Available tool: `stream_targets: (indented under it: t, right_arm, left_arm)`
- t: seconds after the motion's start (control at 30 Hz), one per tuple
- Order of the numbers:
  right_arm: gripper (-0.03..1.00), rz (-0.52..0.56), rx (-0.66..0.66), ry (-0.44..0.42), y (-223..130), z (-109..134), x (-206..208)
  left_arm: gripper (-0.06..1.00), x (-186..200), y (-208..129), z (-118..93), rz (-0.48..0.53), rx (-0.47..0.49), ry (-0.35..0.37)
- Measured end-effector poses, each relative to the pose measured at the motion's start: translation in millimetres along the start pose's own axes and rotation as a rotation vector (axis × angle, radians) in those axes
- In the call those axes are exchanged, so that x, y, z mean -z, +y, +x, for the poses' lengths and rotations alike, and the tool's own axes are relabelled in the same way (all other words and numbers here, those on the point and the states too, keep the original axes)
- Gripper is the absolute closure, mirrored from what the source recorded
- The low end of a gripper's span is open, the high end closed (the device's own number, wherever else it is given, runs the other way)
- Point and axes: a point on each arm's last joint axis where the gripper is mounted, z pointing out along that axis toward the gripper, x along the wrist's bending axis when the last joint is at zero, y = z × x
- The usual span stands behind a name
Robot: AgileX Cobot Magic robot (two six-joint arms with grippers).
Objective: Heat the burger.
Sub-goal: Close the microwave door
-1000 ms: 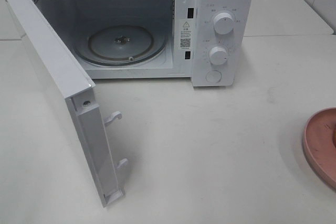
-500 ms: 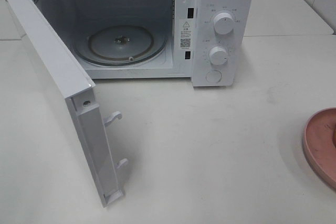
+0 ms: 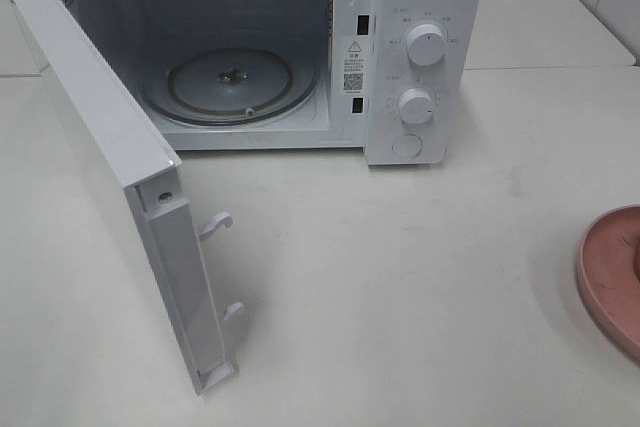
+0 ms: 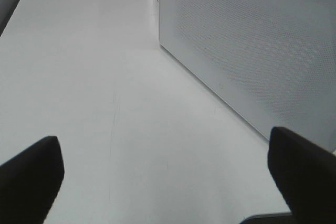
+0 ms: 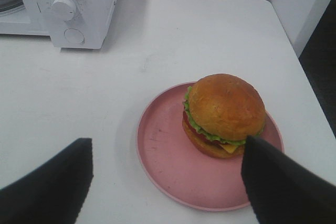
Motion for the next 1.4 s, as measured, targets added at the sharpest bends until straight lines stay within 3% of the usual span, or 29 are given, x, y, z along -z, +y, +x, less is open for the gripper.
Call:
stream_targets:
  t: [0.97,1.07,1.13,1.23,1.27,1.3,1.33,1.4]
  right_arm:
    - [0.21,0.000,0.000,0.000,0,0,0]
    - [0.21,0.000,0.000,0.000,0,0,0]
    - [0.21,0.000,0.000,0.000,0,0,0]
    - [0.21,0.000,0.000,0.000,0,0,0]
    - [0.21,0.000,0.000,0.000,0,0,0]
    - [0.21,0.000,0.000,0.000,0,0,0]
    - [0.21,0.000,0.000,0.000,0,0,0]
    - [0.21,0.000,0.000,0.000,0,0,0]
  left_arm:
    - [-0.01,2,13,0,-0.020,0.015,-0.002]
    - [0.06,-6,23,1,-0.010,0.025,-0.002]
    - [0.23,-15,32,3,-0.021,0.034,0.003]
    - [0.29,-18,35,4,-0.025,0.037,0.005]
    - [0.42,-25,41,5,-0.029,0.041,0.009]
    - [0.42,-25,41,5,-0.029,0.041,0.009]
    - [0.54,-31,47,6,-0.035,0.046,0.013]
    - [0.59,-35,50,7,-0.039,0.048,0.016]
